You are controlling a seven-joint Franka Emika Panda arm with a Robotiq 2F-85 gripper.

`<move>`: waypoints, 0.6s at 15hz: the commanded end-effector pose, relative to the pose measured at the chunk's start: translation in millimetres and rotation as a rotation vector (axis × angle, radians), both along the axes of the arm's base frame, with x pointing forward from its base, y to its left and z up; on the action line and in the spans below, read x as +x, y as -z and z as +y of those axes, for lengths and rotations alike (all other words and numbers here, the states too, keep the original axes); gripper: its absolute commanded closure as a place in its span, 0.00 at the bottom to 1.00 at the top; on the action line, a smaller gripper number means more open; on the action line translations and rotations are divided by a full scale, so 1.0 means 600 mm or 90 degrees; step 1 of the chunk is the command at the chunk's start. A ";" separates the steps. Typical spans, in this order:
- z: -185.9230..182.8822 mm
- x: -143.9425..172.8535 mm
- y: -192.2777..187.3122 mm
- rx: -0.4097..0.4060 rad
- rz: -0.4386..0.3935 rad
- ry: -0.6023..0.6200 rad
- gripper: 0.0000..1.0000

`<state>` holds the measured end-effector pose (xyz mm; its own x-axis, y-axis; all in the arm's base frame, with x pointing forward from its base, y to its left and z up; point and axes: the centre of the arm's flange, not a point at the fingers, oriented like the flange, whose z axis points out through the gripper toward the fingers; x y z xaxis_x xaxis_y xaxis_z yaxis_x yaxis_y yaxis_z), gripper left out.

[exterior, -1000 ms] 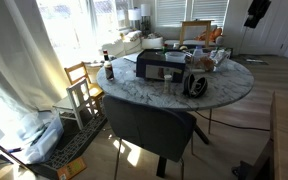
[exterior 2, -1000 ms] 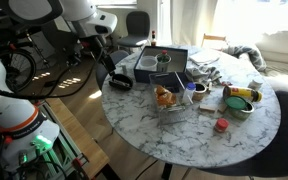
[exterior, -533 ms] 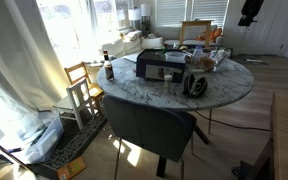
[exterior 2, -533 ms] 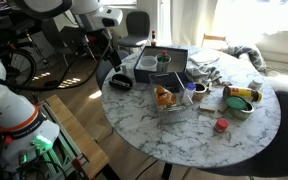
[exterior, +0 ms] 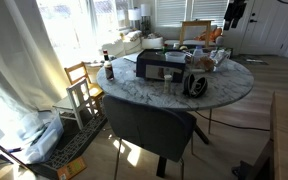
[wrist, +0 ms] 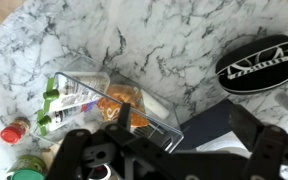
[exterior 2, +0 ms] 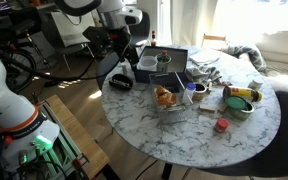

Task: Move the object from the vegetable fridge box to the blue box

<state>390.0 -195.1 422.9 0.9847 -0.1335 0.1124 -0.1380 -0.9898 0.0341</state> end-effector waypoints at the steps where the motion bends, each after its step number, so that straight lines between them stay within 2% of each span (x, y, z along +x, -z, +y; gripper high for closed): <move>1: -0.047 0.062 0.036 -0.022 0.015 0.034 0.00; 9: -0.118 0.126 0.111 -0.027 0.043 0.089 0.00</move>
